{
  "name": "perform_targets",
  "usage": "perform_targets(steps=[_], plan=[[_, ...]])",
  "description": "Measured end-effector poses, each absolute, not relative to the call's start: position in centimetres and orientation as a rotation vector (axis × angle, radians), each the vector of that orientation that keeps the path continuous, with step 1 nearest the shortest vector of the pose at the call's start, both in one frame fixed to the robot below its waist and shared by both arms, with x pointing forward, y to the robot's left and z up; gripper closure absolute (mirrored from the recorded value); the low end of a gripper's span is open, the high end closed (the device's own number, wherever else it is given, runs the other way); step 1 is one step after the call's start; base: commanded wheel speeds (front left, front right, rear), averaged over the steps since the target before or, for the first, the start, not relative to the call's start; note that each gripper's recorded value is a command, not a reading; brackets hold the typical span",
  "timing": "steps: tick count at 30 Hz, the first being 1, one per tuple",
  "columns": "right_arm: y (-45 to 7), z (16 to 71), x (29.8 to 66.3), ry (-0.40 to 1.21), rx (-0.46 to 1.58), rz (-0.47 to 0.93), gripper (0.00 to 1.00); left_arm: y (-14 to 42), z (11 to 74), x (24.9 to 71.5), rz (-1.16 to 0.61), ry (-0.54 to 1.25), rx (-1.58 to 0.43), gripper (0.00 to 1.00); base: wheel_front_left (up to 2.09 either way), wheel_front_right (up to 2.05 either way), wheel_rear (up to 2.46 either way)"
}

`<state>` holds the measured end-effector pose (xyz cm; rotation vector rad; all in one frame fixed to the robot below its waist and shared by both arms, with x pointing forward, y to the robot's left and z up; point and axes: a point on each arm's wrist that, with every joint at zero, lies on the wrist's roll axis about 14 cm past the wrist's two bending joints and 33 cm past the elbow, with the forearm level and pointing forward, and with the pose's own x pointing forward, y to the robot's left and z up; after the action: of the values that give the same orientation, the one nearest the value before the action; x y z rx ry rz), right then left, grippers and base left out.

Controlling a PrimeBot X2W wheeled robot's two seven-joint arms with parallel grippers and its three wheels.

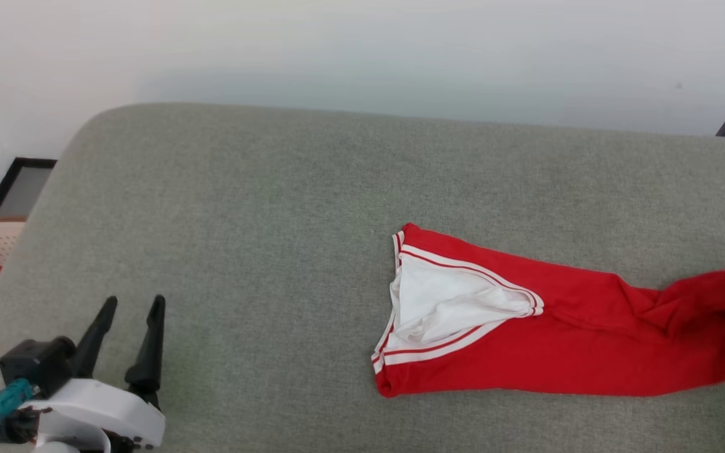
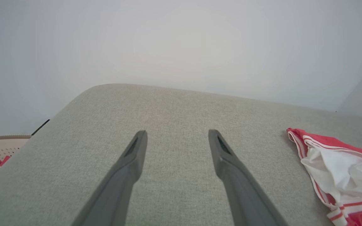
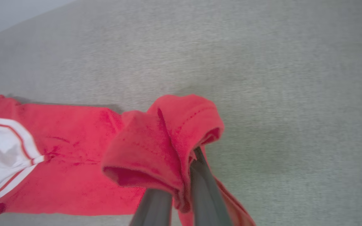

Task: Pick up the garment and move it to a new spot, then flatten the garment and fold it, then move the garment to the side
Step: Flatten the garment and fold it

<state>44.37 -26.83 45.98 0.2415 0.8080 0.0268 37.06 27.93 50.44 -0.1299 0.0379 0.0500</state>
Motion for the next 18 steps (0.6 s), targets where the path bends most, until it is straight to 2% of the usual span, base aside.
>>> perform_targets(steps=[18], plan=[[-3.3,49.9,44.0,0.760,0.232,0.632,1.00,29.1,50.2,34.4,0.086,0.014,-0.145,0.00,0.00,0.00,0.00]])
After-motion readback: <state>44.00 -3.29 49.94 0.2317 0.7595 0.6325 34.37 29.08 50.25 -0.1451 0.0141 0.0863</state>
